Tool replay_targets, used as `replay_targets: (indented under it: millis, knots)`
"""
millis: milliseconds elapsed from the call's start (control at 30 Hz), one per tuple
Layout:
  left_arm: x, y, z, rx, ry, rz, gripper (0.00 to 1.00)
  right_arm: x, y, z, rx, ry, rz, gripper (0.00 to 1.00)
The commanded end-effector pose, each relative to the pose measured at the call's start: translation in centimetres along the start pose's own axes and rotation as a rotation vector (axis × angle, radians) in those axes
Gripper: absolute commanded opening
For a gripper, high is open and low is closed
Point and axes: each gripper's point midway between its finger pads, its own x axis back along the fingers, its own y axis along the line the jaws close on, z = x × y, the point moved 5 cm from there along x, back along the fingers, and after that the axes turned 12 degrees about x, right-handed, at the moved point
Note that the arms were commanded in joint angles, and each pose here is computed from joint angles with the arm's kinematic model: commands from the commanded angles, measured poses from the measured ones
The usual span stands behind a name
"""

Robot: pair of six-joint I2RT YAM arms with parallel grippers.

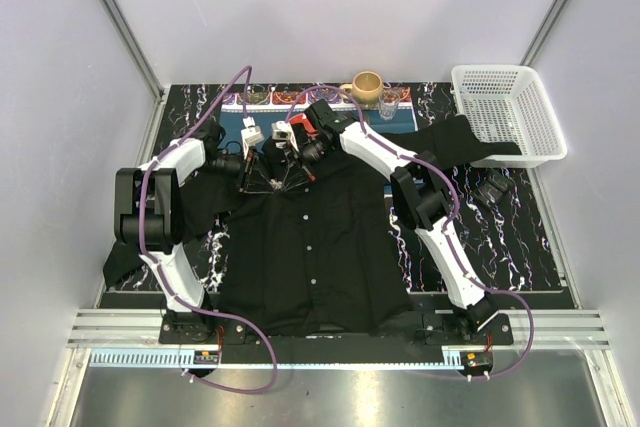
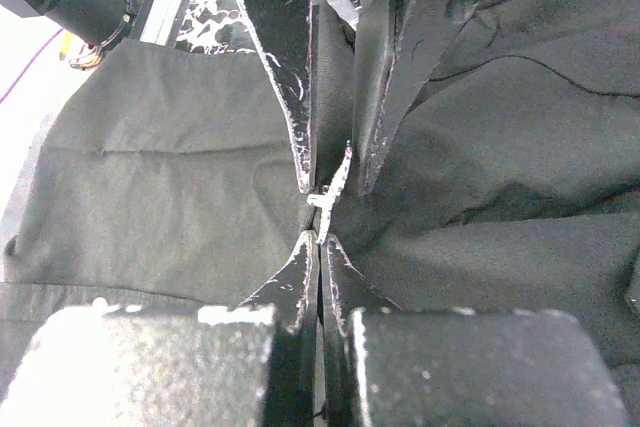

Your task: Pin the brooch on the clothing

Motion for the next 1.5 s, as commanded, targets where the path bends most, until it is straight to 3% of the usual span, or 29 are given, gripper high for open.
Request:
replay_targets:
  millis: [0, 933, 1467]
  knots:
    - [0.2, 0.5, -1.9, -0.067, -0.044, 0.010, 0.25, 0.3, 2.1, -4.9, 0.122, -0.034, -0.018, 0.00]
    - [0.1, 0.7, -1.8, -0.028, -0.020, 0.007, 0.12, -0.5, 2.6, -5.4, 0.230, -0.003, -0.014, 0.00]
    - [-0.2, 1.2, -1.9, 0.004, -0.003, -0.019, 0.15, -1.3, 3.1, -5.9, 0.219, -0.001, -0.026, 0.00]
